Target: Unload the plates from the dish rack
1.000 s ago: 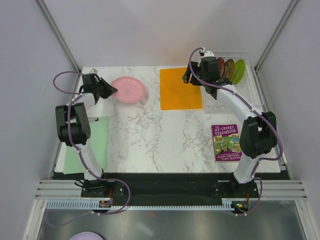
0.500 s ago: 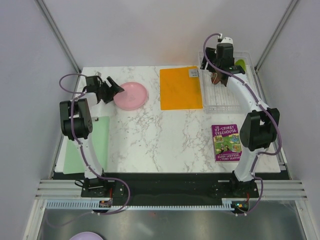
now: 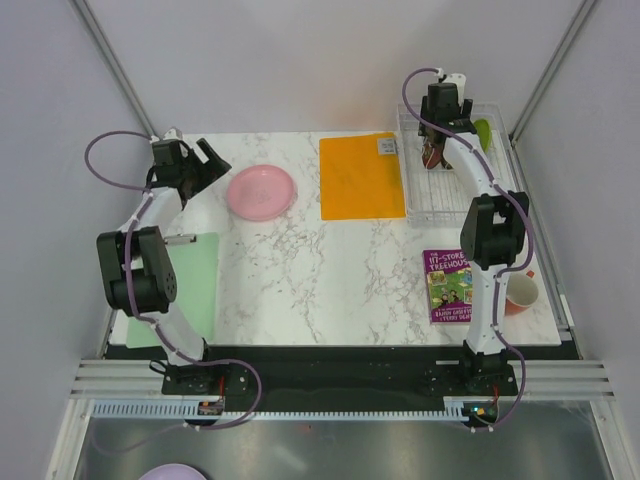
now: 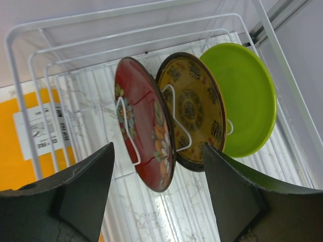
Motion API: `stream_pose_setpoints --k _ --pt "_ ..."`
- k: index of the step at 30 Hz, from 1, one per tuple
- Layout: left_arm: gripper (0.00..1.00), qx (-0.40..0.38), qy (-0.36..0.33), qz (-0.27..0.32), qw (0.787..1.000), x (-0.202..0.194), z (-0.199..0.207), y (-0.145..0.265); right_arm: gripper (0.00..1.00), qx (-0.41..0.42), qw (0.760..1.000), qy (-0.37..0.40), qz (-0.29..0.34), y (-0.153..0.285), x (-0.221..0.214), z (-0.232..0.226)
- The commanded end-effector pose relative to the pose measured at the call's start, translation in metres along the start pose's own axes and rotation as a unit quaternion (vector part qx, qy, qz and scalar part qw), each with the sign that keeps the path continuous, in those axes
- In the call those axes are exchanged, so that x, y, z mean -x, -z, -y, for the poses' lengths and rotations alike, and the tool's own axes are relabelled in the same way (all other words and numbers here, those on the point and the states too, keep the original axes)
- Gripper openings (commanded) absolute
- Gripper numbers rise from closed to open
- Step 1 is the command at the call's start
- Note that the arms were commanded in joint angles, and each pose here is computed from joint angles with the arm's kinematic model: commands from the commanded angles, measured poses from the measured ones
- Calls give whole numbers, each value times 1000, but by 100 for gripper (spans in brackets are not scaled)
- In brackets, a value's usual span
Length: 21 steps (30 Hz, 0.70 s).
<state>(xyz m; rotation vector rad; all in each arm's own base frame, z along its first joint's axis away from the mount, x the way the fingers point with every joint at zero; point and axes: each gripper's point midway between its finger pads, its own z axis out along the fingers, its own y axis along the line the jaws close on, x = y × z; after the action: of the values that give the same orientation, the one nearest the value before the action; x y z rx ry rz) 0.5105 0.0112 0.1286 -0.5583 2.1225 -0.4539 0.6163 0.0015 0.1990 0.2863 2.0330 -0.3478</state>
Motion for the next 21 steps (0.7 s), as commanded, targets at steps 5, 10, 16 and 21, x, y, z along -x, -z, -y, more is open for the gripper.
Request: stream_pose_setpoints --k 5,10,16,21 --pt "100 -36 -59 65 995 19 37 72 70 -44 998 33 6 -22 4 20" --pt "100 -69 -72 86 991 15 56 106 48 -40 998 40 1 -33 -3 23" --pt "100 -113 -83 96 985 15 79 138 40 -20 999 44 -8 -43 -13 19" --pt "99 -138 -92 115 979 24 94 160 14 1 999 45 -10 -50 -19 10"
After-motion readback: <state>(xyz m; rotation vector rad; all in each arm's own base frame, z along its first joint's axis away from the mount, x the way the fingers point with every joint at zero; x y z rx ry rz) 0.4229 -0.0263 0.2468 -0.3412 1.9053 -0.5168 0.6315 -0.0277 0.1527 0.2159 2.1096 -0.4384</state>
